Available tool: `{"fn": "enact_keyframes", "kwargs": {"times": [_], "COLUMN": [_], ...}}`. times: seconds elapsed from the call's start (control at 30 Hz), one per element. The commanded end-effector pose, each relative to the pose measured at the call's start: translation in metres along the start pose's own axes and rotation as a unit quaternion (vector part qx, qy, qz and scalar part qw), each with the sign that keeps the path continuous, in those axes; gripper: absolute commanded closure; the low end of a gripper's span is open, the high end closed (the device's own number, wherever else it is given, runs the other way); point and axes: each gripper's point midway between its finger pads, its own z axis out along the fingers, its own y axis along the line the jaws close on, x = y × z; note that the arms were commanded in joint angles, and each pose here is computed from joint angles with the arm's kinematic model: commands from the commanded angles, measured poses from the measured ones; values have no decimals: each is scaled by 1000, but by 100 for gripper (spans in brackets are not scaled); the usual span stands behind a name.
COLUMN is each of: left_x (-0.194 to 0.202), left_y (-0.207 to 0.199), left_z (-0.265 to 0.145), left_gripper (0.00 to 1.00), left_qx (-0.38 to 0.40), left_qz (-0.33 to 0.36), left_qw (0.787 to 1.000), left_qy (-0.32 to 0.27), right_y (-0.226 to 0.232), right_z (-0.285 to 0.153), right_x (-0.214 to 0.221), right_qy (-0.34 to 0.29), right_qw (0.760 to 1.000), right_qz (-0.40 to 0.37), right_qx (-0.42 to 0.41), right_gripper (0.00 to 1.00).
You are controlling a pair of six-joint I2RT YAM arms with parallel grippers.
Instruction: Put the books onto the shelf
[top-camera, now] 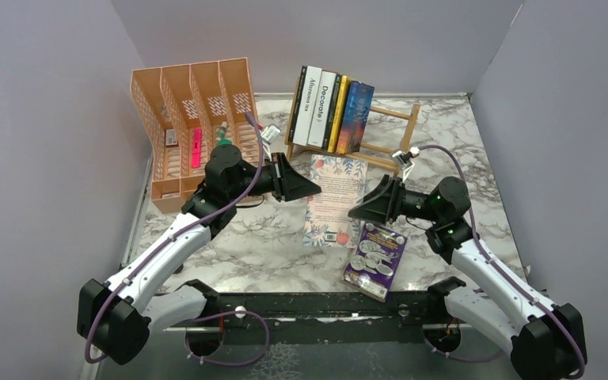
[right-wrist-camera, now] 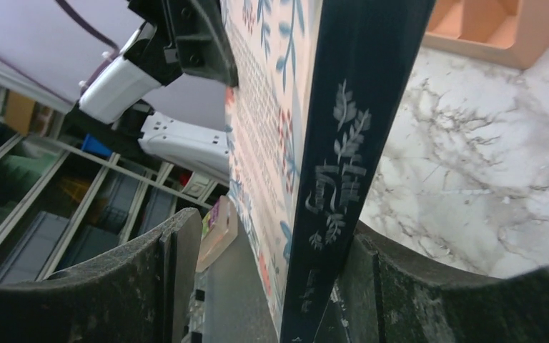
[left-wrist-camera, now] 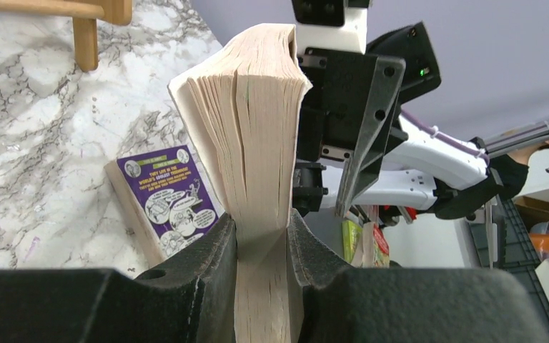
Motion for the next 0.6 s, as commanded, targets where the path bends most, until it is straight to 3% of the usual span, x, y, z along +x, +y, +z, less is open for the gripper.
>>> {"fn": "enact_keyframes", "kwargs": {"times": [0.0,0.23,0.43,0.57], "left_x": [-39,-41,-30,-21], "left_y": [-32,-30,-20,-18], "left_z": [-9,-6,-2,-1], "left_gripper": [100,100,100,100], "left_qx": [27,30,30,38], "left_qz": [40,37,28,27], "left_qw": [995,995,997,998], "left_qy": [-86,-93,-71,-49], "right_y": [35,26,21,15], "right_z": [-7,-4,2,7], "right_x": [5,1,-8,-13], "right_qy": [13,3,-1,-7], "right_qw": [997,998,999,999], "right_qz": [-37,-24,-30,-29], "right_qx": [-69,-53,-44,-39], "right_gripper": [30,44,66,63]}}
